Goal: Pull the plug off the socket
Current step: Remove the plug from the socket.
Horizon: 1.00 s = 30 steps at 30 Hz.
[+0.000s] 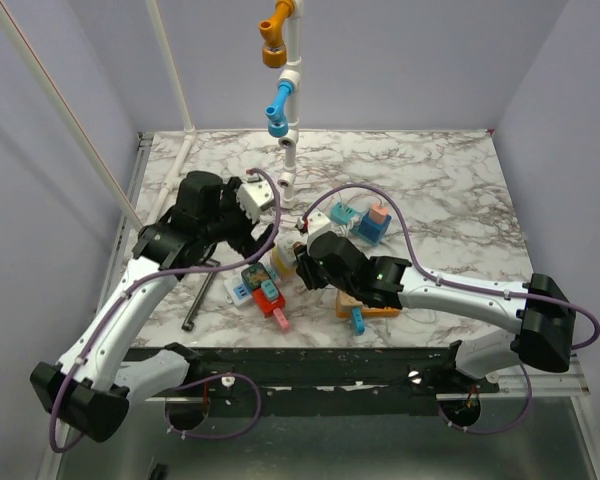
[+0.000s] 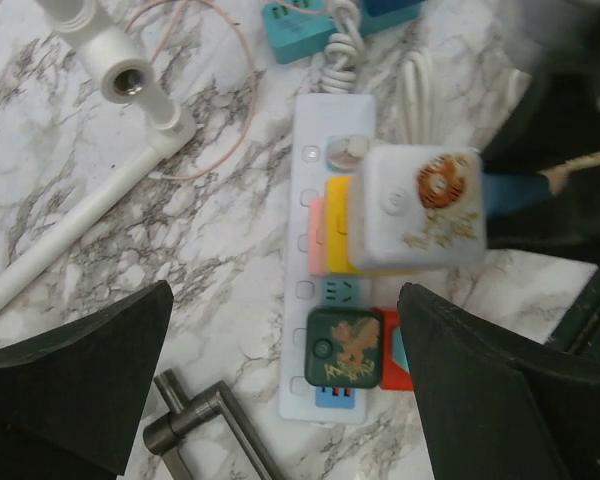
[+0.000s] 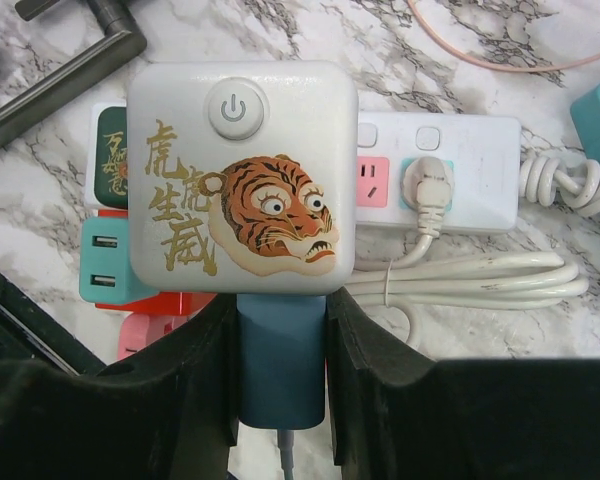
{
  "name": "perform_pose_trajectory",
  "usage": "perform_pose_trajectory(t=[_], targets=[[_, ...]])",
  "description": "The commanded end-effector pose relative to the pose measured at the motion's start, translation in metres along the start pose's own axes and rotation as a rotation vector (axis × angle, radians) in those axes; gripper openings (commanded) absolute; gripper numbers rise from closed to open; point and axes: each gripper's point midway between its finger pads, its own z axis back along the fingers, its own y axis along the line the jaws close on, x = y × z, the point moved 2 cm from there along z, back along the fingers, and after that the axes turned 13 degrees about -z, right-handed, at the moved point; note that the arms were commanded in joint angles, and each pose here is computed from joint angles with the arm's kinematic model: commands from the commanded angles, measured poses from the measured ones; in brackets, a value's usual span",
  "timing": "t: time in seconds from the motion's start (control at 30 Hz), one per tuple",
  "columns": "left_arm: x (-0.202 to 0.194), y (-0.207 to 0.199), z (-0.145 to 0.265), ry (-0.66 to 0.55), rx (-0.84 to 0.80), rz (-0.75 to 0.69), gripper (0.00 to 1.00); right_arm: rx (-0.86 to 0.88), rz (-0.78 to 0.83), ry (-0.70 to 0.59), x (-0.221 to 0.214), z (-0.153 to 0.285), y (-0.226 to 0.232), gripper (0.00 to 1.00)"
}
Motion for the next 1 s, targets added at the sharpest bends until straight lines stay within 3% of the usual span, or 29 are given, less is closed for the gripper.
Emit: perform_pose_trajectory(t=[0.0, 0.17, 0.57, 0.97], targets=[[-0.003, -0.057, 0.023, -0.130, -0.223, -0.057, 0.99, 0.085, 0.007, 0.026, -0.006, 0.001, 0.017, 0.19], [-0.018, -0.074, 0.008, -0.142, -0.230, -0.045, 0.98, 0.086, 0.007, 0.029, -0.005, 0.001, 0.019, 0.19], [0.002, -0.045, -0.026, -0.224, -0.033, -0.144, 0.98, 0.091, 0.014, 0.030, 0.000, 0.000, 0.023, 0.18], [0.003, -0.058, -0.041, -0.224, -0.112, -0.126, 0.99, 0.108, 0.008, 0.014, 0.004, -0.001, 0.027, 0.17]])
